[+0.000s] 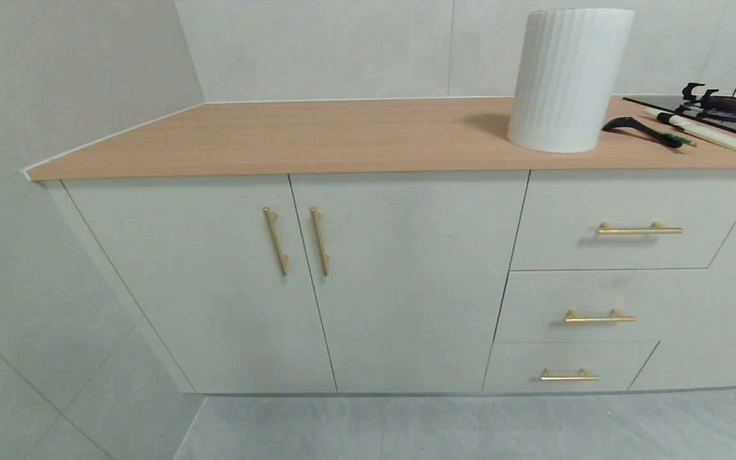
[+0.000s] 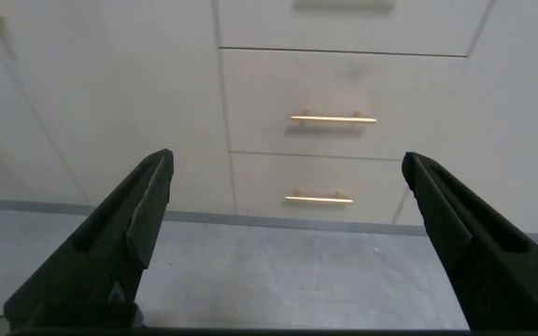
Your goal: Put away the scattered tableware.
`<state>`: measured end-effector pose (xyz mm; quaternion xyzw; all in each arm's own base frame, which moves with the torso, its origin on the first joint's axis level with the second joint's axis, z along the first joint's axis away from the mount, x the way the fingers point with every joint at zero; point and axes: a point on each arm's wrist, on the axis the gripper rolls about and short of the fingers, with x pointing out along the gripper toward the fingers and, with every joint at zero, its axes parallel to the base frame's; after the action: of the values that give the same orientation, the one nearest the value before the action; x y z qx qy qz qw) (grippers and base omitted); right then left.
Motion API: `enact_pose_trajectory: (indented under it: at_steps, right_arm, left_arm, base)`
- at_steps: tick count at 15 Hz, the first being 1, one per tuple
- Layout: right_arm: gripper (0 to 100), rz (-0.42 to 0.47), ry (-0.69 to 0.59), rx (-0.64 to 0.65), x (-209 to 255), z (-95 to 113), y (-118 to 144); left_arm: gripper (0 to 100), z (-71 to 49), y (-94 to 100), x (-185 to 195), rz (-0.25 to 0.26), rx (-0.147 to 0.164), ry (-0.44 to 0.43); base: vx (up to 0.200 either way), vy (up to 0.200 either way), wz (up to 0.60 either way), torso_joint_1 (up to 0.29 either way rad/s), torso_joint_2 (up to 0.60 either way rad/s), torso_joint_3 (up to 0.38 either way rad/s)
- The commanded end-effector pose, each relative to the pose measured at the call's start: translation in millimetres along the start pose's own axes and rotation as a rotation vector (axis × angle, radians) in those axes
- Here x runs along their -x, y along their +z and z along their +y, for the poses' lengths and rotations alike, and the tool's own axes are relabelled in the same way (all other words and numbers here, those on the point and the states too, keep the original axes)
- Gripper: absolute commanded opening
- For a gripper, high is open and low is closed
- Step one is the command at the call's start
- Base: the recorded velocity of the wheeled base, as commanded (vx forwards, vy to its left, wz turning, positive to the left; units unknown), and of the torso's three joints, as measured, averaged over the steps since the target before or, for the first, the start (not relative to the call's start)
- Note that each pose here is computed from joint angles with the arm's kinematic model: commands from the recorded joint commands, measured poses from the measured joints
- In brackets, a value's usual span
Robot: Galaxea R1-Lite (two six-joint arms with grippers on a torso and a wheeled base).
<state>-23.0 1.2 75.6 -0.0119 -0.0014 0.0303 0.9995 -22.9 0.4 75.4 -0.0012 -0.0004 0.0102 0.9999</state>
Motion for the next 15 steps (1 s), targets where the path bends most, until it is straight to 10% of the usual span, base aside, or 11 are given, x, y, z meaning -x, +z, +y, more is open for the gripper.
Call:
enact_pose_trajectory:
  at_steps: [1, 8, 15]
  right_arm:
    - [100, 0.001, 0.001, 0.001, -0.2, 0.0, 0.1]
    - [100, 0.001, 0.001, 0.001, 0.0, 0.0, 0.3]
    - [100, 0.001, 0.001, 0.001, -0.2, 0.0, 0.1]
  left_arm:
    - [100, 0.0, 0.1, -0.1, 0.001, 0.001, 0.001]
    - [100, 0.0, 0.1, -0.1, 0.001, 0.001, 0.001]
    - [100, 0.0, 0.1, -0.1, 0.001, 0.001, 0.001]
  base:
    - [0.000, -0.200, 0.00, -0.002, 0.01, 0.007]
    - [0.000, -0.200, 0.00, 0.000, 0.00, 0.004]
    - [0.000, 0.000, 0.00, 0.000, 0.00, 0.000]
